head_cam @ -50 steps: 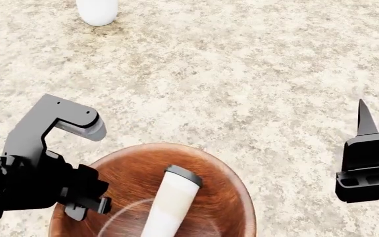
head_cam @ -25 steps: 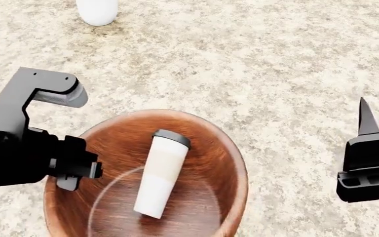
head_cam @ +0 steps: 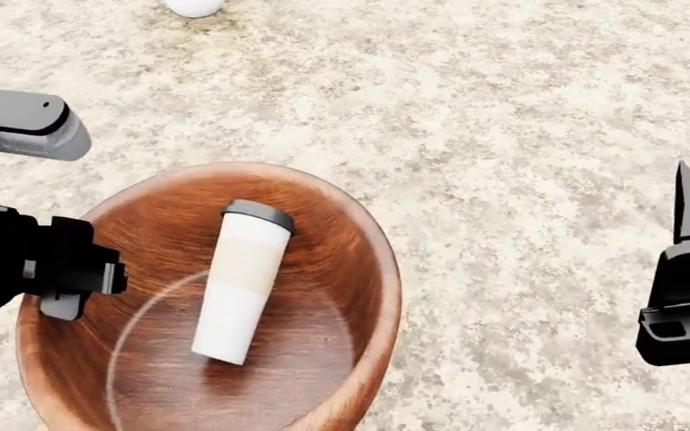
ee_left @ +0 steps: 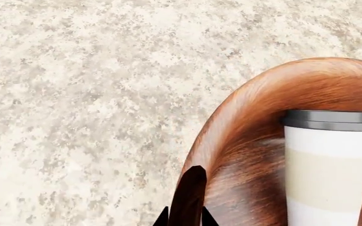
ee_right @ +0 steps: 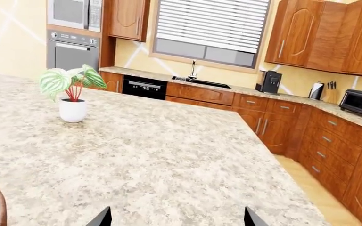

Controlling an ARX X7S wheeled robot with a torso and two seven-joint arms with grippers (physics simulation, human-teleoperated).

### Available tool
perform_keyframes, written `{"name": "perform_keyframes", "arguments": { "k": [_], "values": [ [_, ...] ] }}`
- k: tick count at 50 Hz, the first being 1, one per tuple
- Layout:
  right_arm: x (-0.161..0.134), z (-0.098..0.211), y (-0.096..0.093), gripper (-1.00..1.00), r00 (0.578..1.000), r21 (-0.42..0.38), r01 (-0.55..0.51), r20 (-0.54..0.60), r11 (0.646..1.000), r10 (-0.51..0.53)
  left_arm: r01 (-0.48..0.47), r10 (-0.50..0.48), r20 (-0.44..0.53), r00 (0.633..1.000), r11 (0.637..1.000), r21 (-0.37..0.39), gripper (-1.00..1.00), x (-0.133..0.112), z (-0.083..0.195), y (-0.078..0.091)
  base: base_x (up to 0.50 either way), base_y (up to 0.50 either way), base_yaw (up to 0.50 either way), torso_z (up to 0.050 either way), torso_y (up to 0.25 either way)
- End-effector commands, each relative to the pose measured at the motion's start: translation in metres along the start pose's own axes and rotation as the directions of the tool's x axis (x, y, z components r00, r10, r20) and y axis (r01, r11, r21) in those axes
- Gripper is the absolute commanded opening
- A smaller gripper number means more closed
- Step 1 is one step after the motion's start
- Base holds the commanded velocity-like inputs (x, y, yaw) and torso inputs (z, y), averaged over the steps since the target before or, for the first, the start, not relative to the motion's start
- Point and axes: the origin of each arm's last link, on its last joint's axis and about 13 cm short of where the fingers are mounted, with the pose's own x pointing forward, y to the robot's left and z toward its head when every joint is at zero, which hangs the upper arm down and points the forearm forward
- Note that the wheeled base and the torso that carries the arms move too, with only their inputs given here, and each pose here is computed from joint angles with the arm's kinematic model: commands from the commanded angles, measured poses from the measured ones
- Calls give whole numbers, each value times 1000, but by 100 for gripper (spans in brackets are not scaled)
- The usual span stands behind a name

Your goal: Place the cup inside the bowl on the dining table and move the bowl to any counter.

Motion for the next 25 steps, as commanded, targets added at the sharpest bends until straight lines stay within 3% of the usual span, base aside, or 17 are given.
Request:
{"name": "perform_keyframes", "arguments": {
  "k": [1, 9, 13, 25],
  "values": [
    [-7, -1, -2, 100, 1000, 5, -13, 2, 1000, 13, -3, 3, 28, 1000, 1000, -26, -100, -8, 8, 4, -476, -102, 0, 0, 0],
    [-9, -1, -4, 100, 1000, 12, -6, -2, 1000, 6, 8, -7, 23, 1000, 999, -32, -100, -9, 9, 3, -352, -385, 0, 2, 0],
    [-11, -3, -3, 100, 1000, 45, -28, 10, 999, 27, 6, -6, 24, 1000, 999, -32, -100, -7, 9, 2, -147, -500, 0, 0, 0],
    [-11, -4, -5, 100, 1000, 42, -18, 8, 999, 18, 11, -9, 47, 999, 999, -33, -100, -13, 17, 1, -87, -500, 0, 0, 0]
  ]
}}
